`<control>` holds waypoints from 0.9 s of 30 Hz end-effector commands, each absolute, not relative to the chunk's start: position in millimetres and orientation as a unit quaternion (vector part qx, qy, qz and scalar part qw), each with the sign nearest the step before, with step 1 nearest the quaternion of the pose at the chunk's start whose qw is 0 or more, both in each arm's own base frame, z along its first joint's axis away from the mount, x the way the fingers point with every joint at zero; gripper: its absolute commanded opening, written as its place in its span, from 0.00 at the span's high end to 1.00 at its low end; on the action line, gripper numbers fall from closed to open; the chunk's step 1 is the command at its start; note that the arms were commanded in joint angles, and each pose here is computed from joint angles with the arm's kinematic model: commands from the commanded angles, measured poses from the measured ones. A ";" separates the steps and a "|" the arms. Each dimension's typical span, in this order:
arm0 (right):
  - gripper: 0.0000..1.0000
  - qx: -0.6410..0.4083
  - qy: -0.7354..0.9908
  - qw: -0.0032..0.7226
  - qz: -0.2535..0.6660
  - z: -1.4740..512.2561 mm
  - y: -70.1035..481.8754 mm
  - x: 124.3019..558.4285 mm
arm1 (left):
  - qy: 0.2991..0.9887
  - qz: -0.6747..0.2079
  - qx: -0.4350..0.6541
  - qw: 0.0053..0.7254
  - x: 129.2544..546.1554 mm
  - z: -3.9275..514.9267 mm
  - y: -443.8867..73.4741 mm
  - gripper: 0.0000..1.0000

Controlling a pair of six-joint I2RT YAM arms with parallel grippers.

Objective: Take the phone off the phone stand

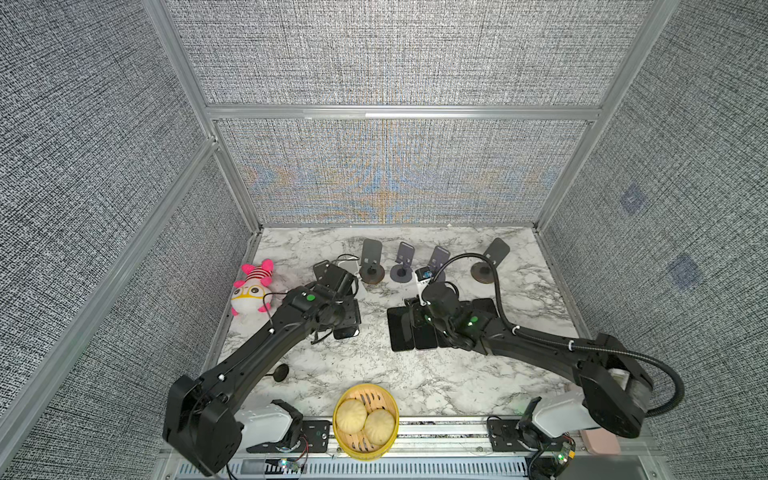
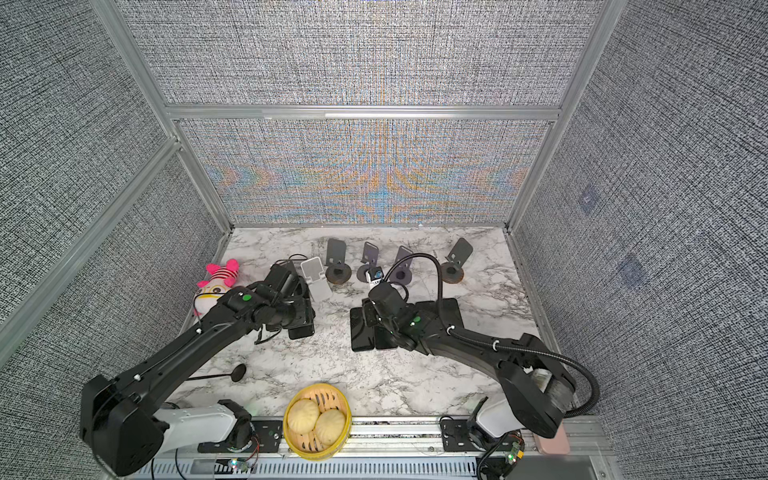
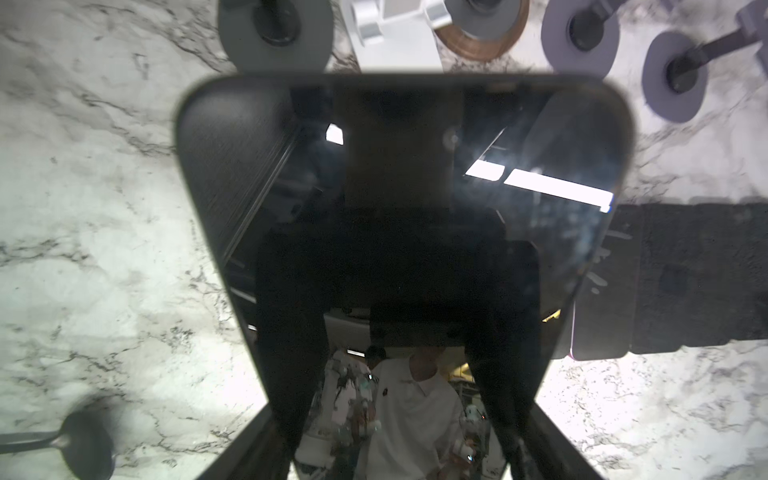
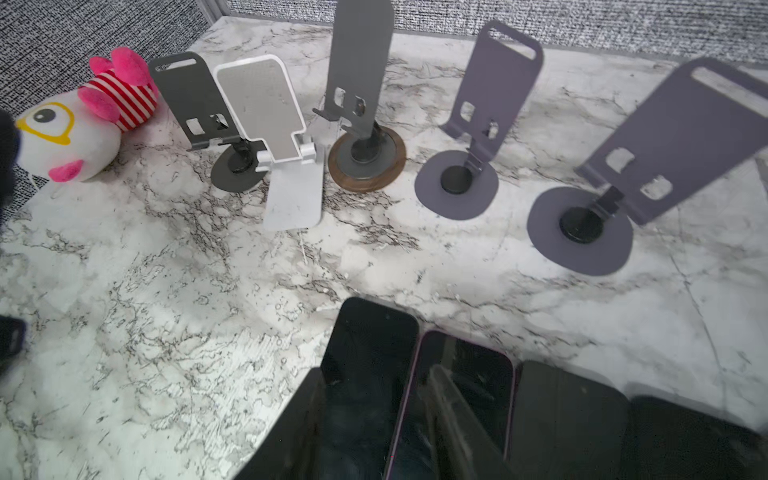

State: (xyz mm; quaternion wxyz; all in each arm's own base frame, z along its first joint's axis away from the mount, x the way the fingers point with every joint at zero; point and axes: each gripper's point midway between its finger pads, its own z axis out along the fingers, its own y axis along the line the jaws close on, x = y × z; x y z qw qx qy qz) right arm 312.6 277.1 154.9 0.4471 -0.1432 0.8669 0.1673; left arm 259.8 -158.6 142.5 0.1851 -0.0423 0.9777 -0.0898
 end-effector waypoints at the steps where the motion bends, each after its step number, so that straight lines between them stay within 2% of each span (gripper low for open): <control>1: 0.58 -0.110 0.878 0.440 0.156 146.2 252.7 306.6 | 0.980 -0.066 -0.037 0.181 269.8 136.1 -168.6 1.00; 12: 0.58 -0.046 0.898 0.416 0.135 116.8 177.2 279.1 | 0.988 -0.083 0.006 0.130 286.2 92.2 -230.4 1.00; 20: 0.58 -0.036 0.897 0.420 0.132 117.0 163.2 277.8 | 0.995 -0.070 0.002 0.076 280.1 58.0 -241.7 1.00; 27: 0.58 -0.026 0.898 0.421 0.127 115.1 151.4 276.3 | 0.996 -0.073 -0.003 0.059 276.4 43.4 -245.2 0.95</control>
